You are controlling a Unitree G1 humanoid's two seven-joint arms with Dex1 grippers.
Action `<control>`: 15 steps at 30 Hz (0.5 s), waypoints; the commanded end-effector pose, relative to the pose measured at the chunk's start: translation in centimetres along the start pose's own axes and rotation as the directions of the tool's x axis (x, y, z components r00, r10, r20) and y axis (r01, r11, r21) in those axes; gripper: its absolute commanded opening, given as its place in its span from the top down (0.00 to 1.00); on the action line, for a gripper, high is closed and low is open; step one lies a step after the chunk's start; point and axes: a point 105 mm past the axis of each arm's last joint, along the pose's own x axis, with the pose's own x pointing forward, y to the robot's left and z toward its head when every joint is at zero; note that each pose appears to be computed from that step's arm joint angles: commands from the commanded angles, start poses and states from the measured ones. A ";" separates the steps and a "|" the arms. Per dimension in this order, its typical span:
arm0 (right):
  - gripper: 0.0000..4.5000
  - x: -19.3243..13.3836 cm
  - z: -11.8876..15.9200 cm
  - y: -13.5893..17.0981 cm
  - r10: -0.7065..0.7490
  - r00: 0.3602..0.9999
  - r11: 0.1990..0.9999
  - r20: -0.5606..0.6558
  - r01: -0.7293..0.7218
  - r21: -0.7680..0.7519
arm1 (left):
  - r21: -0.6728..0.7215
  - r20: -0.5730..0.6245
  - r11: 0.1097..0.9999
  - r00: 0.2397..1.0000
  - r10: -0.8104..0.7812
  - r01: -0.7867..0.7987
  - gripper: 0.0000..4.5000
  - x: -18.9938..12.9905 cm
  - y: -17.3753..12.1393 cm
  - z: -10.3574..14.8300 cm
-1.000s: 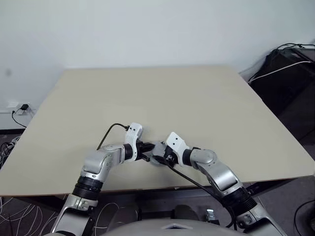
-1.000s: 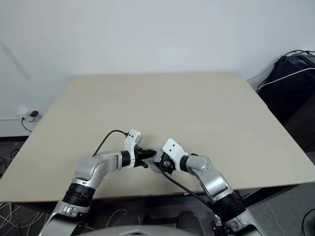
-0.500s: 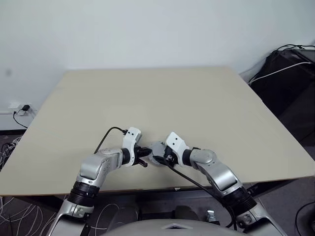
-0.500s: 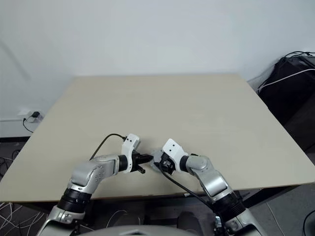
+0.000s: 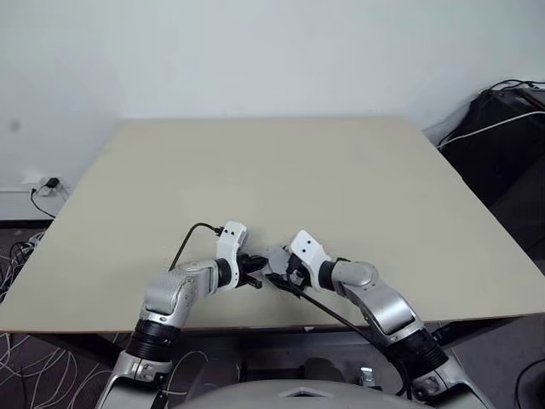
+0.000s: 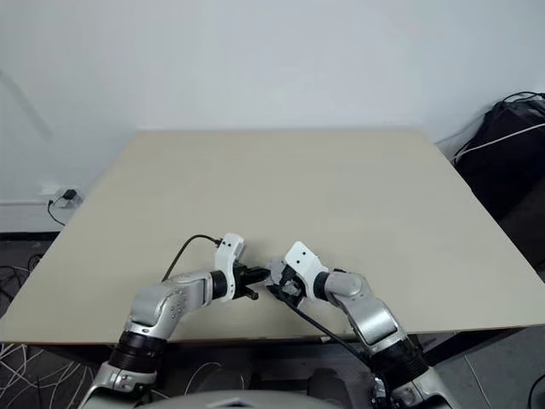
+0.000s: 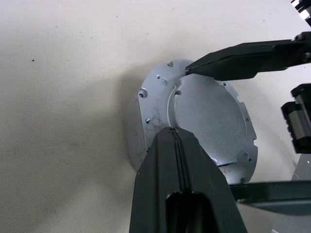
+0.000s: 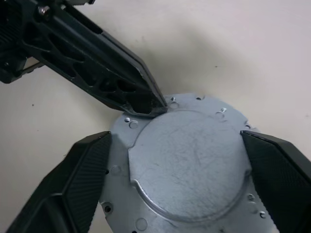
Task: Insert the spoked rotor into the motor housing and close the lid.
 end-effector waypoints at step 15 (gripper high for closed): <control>0.00 -6.7 -0.9 -3.7 -0.402 0.916 0.826 0.006 0.360 0.433 | 0.006 -0.003 1.000 1.000 -0.010 0.010 1.00 0.2 0.0 0.0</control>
